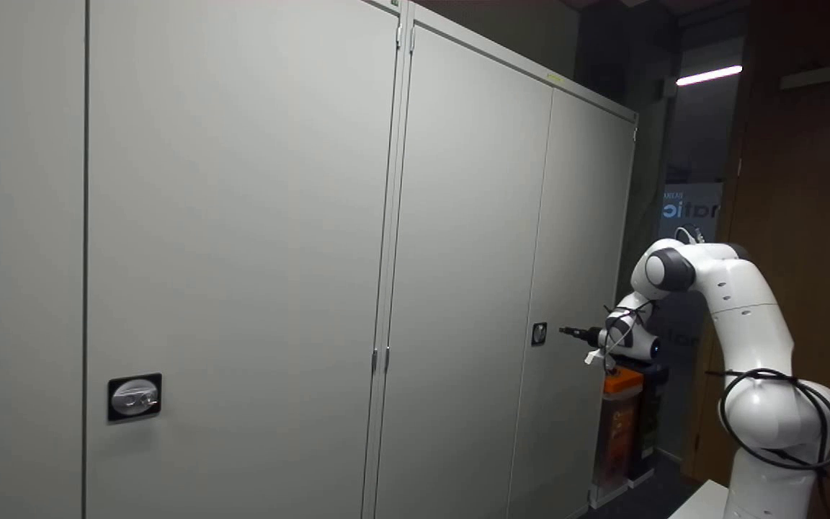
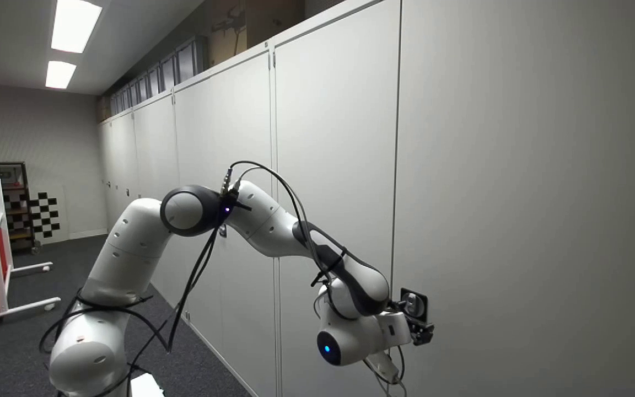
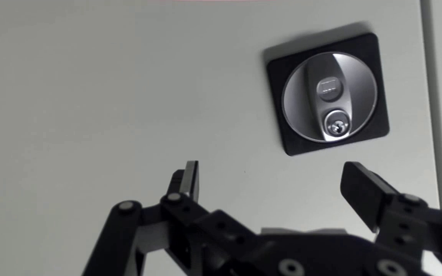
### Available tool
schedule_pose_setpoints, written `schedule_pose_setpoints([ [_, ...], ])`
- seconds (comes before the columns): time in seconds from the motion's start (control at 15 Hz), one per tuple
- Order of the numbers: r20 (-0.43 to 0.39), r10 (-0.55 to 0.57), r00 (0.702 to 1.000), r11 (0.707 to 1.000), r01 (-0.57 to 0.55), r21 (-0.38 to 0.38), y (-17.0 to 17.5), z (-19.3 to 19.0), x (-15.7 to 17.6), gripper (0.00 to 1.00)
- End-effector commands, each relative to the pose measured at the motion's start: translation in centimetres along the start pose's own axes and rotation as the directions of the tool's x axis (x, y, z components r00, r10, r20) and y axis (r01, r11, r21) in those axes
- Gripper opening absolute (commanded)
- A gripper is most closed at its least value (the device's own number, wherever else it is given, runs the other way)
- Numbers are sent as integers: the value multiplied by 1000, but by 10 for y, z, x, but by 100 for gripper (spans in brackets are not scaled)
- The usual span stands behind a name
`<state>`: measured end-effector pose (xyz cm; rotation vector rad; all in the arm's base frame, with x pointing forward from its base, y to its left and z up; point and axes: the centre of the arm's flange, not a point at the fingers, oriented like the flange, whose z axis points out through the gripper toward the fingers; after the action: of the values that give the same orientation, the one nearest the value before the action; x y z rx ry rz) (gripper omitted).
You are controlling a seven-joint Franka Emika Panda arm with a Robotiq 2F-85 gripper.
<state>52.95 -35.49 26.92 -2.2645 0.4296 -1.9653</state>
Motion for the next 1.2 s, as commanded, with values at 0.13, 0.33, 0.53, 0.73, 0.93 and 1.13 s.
schedule_pose_setpoints([
  [0.13, 90, 199, 976, 977, -205, 63, -26, -64, 42, 100],
  [0.33, 147, 343, 928, 930, -357, 84, -37, -90, 65, 100],
  [0.53, 181, 464, 867, 870, -484, 90, -46, -114, 89, 100],
  [0.73, 211, 581, 786, 790, -607, 86, -53, -138, 112, 100],
  [0.93, 231, 678, 698, 703, -708, 74, -62, -157, 135, 100],
  [1.13, 223, 767, 602, 606, -793, 57, -71, -171, 157, 100],
])
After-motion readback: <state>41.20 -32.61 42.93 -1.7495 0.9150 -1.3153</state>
